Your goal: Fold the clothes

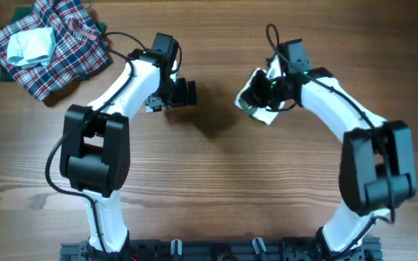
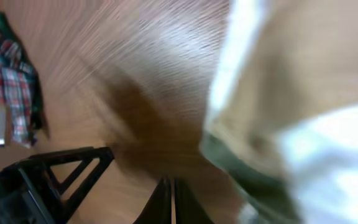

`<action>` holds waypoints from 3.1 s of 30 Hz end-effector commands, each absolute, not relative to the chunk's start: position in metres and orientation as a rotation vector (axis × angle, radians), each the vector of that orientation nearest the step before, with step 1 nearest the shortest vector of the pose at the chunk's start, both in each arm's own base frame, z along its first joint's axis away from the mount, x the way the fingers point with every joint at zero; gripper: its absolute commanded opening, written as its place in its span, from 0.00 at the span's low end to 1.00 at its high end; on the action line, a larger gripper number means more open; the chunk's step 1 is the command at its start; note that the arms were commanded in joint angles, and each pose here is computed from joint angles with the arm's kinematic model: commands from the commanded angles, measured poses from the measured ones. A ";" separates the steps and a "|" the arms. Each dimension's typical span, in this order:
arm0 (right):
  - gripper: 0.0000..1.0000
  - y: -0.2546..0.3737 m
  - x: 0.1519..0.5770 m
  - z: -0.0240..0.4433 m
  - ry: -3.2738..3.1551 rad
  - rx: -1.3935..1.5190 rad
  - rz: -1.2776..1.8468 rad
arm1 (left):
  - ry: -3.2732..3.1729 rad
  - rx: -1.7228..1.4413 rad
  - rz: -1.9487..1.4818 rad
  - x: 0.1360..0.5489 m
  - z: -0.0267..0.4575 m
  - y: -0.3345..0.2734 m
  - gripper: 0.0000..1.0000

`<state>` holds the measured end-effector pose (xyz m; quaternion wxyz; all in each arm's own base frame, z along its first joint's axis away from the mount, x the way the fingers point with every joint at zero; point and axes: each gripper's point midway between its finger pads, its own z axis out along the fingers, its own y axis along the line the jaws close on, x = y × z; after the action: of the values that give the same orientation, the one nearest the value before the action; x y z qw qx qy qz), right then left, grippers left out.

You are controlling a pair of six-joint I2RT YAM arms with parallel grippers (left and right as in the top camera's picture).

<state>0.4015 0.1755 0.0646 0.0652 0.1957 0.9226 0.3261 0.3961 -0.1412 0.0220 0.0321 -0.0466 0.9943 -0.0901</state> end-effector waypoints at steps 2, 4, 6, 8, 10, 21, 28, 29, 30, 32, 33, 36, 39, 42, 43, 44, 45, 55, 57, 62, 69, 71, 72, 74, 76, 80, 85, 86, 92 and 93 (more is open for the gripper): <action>0.08 0.116 0.410 0.107 2.668 0.652 0.684 | 3.031 -0.143 -0.278 0.399 0.034 -0.142 1.00; 0.08 0.114 0.403 0.095 2.715 0.644 0.661 | 3.028 -0.142 -0.279 0.400 0.034 -0.142 1.00; 0.08 0.122 0.394 0.074 2.785 0.643 0.648 | 3.021 -0.140 -0.293 0.402 0.034 -0.144 1.00; 0.08 0.125 0.391 0.057 2.831 0.649 0.633 | 3.021 -0.138 -0.312 0.402 0.035 -0.146 1.00; 0.08 0.126 0.390 0.038 2.866 0.663 0.617 | 3.027 -0.137 -0.331 0.400 0.035 -0.148 1.00; 0.08 0.152 0.400 0.028 2.858 0.570 0.850 | 3.042 -0.140 -0.324 0.397 0.034 -0.147 1.00; 0.06 0.160 0.406 0.034 2.824 0.563 0.929 | 3.042 -0.140 -0.324 0.397 0.034 -0.147 1.00; 0.06 0.161 0.407 0.035 2.820 0.561 0.930 | 3.042 -0.140 -0.324 0.397 0.034 -0.147 1.00; 0.07 0.161 0.407 0.035 2.817 0.557 0.930 | 3.042 -0.140 -0.324 0.397 0.034 -0.147 1.00; 0.08 0.167 0.409 0.034 2.810 0.543 0.937 | 3.042 -0.140 -0.324 0.397 0.034 -0.147 1.00; 0.09 0.173 0.409 0.034 2.807 0.520 0.943 | 3.042 -0.140 -0.324 0.397 0.034 -0.147 1.00; 0.09 0.186 0.410 0.030 2.804 0.519 0.961 | 3.042 -0.140 -0.324 0.397 0.034 -0.147 1.00; 0.10 0.193 0.408 0.022 2.819 0.531 0.967 | 3.043 -0.140 -0.324 0.396 0.034 -0.147 1.00; 0.12 0.192 0.405 0.015 2.843 0.540 0.956 | 3.042 -0.140 -0.324 0.397 0.034 -0.147 1.00; 0.13 0.192 0.403 0.014 2.852 0.540 0.952 | 3.042 -0.140 -0.324 0.397 0.034 -0.147 1.00; 0.13 0.191 0.402 0.014 2.856 0.522 0.949 | 3.043 -0.140 -0.324 0.396 0.034 -0.147 1.00; 0.13 0.191 0.402 0.016 2.851 0.501 0.948 | 3.044 -0.140 -0.324 0.396 0.034 -0.147 1.00; 0.96 0.185 0.429 0.103 2.633 0.266 0.913 | 3.050 -0.141 -0.321 0.395 0.034 -0.147 1.00; 0.96 0.170 0.434 0.112 2.604 0.249 0.827 | 3.050 -0.141 -0.321 0.395 0.034 -0.147 1.00; 0.54 0.126 0.442 0.109 2.591 0.133 0.618 | 3.048 -0.140 -0.322 0.395 0.034 -0.147 1.00; 0.04 0.118 0.458 0.067 2.610 0.030 0.492 | 3.042 -0.140 -0.325 0.397 0.034 -0.147 1.00; 0.04 0.117 0.459 0.051 2.635 0.007 0.468 | 3.042 -0.140 -0.325 0.397 0.034 -0.147 1.00; 0.04 0.110 0.459 0.042 2.655 0.024 0.418 | 3.044 -0.140 -0.324 0.396 0.034 -0.147 1.00; 0.04 0.101 0.459 0.032 2.672 0.040 0.343 | 3.047 -0.141 -0.323 0.396 0.034 -0.147 1.00; 0.04 0.101 0.459 0.027 2.678 0.003 0.327 | 3.046 -0.141 -0.323 0.396 0.034 -0.147 1.00; 0.04 0.100 0.459 0.024 2.683 -0.016 0.318 | 3.045 -0.140 -0.323 0.396 0.034 -0.147 1.00; 0.04 0.097 0.442 0.013 2.755 0.031 0.317 | 3.046 -0.141 -0.323 0.396 0.034 -0.147 1.00; 0.04 0.097 0.436 0.008 2.775 0.041 0.318 | 3.046 -0.141 -0.323 0.396 0.034 -0.147 1.00; 0.04 0.112 0.409 -0.001 2.873 0.122 0.470 | 3.049 -0.138 -0.347 0.395 0.035 -0.150 1.00; 0.05 0.112 0.404 -0.002 2.893 0.165 0.482 | 3.052 -0.137 -0.370 0.394 0.035 -0.152 1.00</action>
<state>0.4217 0.0993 0.0077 0.1464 0.0290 0.9805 0.1276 0.3935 -0.1430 0.0221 0.0259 -0.0465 0.9940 -0.0956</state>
